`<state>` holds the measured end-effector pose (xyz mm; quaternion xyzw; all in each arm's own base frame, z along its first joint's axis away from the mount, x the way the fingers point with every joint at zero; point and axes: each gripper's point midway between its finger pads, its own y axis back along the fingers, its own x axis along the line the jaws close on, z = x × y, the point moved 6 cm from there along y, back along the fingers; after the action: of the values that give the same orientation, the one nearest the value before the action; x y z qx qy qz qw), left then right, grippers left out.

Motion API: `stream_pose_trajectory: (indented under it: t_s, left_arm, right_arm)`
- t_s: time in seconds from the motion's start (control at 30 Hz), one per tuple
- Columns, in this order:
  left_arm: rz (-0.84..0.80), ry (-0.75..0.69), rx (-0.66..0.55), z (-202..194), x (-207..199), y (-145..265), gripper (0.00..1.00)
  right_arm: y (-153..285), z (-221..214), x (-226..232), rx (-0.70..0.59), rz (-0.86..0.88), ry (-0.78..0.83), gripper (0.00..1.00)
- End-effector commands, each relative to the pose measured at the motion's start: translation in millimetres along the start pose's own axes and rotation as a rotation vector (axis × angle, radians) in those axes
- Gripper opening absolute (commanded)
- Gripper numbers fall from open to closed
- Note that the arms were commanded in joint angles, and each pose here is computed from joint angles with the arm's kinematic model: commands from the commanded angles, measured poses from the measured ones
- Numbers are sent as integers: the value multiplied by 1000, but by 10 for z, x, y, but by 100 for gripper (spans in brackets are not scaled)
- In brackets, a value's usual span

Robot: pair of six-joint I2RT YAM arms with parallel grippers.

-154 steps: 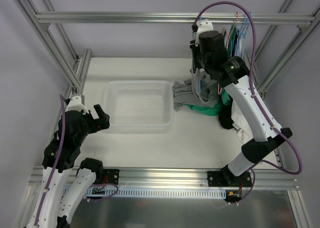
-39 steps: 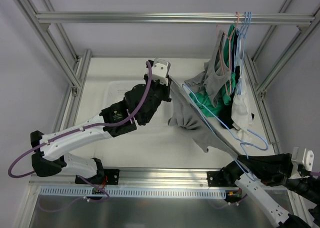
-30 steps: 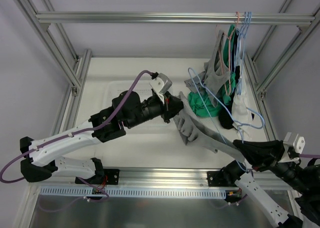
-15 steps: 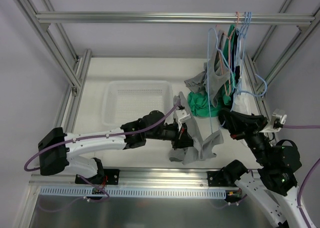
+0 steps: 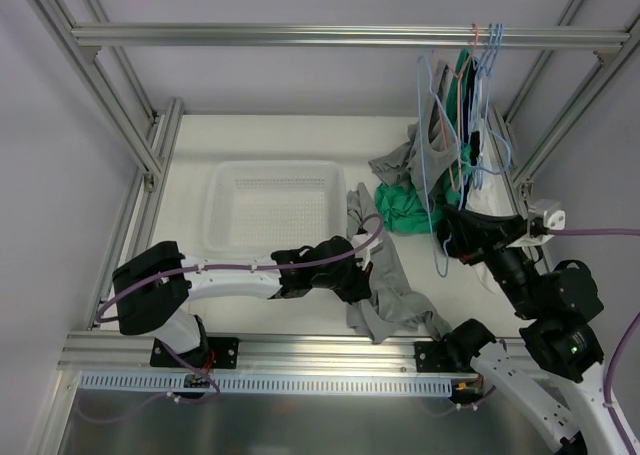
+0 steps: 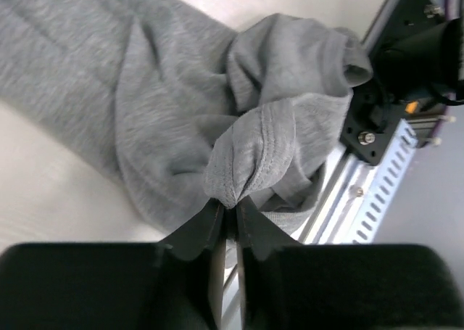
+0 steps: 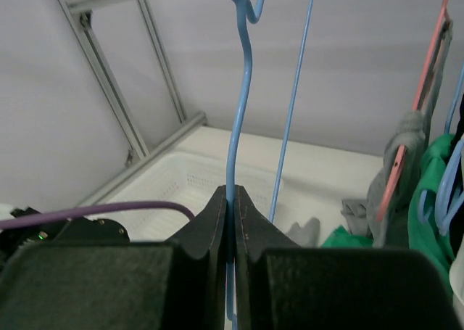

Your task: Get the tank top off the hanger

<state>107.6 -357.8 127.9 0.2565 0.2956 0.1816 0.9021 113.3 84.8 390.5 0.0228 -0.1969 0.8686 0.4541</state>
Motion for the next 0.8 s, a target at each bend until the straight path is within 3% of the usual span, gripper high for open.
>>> stream_pose_trajectory:
  t_s: [0.0,0.07,0.1,0.17,0.27,0.43,0.6,0.77]
  left_arm:
    - [93,-3,-45,139,16,109,9]
    - [117,-6,-45,173,13,208,20]
    - [153,-8,-72,230,36,254,42]
    - [186,-13,-106,319,27,414,96]
    - [286,-24,-171,475,67,699,99]
    - [493,13,-315,797,133,1290,99]
    - [632,16,-345,810,221,1780,99]
    - [669,33,-383,692,284,2155,99]
  right_arm:
    - [81,-126,-25,142,6,79,0]
    - [172,-112,-24,248,-20,63,0]
    - [195,-225,-42,353,-37,61,0]
    - [217,-139,-10,368,-44,32,0]
    - [205,-187,15,393,-34,3,1]
    - [-24,-234,-120,432,-168,14,0]
    - [-438,-9,-103,411,-188,53,0]
    - [-1025,57,-158,454,-255,112,0]
